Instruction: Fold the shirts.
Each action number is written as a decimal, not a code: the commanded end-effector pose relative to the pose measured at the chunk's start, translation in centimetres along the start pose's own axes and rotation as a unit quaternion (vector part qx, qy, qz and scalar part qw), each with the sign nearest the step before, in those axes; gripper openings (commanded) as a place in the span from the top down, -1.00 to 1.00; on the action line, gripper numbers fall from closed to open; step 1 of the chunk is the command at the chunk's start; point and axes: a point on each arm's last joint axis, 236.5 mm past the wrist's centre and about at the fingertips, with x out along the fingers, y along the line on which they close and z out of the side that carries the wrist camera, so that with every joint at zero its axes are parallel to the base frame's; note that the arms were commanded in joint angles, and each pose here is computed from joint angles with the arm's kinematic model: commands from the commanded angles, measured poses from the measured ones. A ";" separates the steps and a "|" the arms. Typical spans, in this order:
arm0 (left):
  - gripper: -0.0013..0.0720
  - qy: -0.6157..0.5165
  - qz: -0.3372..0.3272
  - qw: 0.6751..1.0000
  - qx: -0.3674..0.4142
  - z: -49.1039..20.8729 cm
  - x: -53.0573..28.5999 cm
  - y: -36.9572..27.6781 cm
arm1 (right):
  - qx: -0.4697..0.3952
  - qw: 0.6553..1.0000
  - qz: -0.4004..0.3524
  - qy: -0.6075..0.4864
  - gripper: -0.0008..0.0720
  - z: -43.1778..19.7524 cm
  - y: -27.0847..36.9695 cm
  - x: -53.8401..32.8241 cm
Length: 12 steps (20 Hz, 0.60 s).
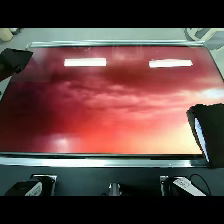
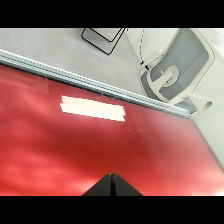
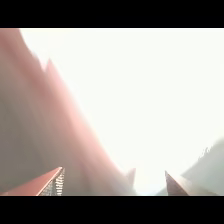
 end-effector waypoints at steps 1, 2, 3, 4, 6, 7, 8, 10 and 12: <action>0.91 0.087 0.093 0.988 0.091 -2.1 3.4 3.7 | -0.098 0.980 0.018 -0.172 -0.79 11.2 6.4 -4.8; 0.90 0.153 0.145 0.972 0.108 -4.4 4.7 6.4 | -0.140 0.976 0.065 -0.152 -0.63 10.8 11.5 -4.3; 0.87 0.213 0.181 0.953 0.115 -6.8 5.5 8.6 | -0.171 0.972 0.117 -0.107 -0.57 8.9 16.8 -3.5; 0.31 0.276 0.205 0.933 0.110 -9.9 6.2 10.5 | -0.197 0.965 0.165 -0.048 -0.58 6.2 22.2 -2.4; -0.68 0.411 0.243 0.877 0.051 -17.1 4.9 13.2 | -0.284 0.928 0.233 0.055 -0.90 -0.1 30.8 -0.9; -0.68 0.469 0.248 0.847 0.044 -19.9 3.5 13.8 | -0.324 0.904 0.259 0.103 -0.87 -3.4 33.8 -0.5; -0.68 0.496 0.240 0.833 0.056 -21.6 2.6 13.8 | -0.356 0.882 0.275 0.139 -0.87 -6.0 35.6 -0.3; -0.68 0.475 0.241 0.843 0.077 -21.7 1.8 13.7 | -0.388 0.860 0.284 0.174 -0.86 -9.3 37.4 0.1; -0.68 0.422 0.271 0.861 0.084 -19.5 1.8 14.0 | -0.394 0.855 0.283 0.182 -0.86 -10.4 38.0 0.3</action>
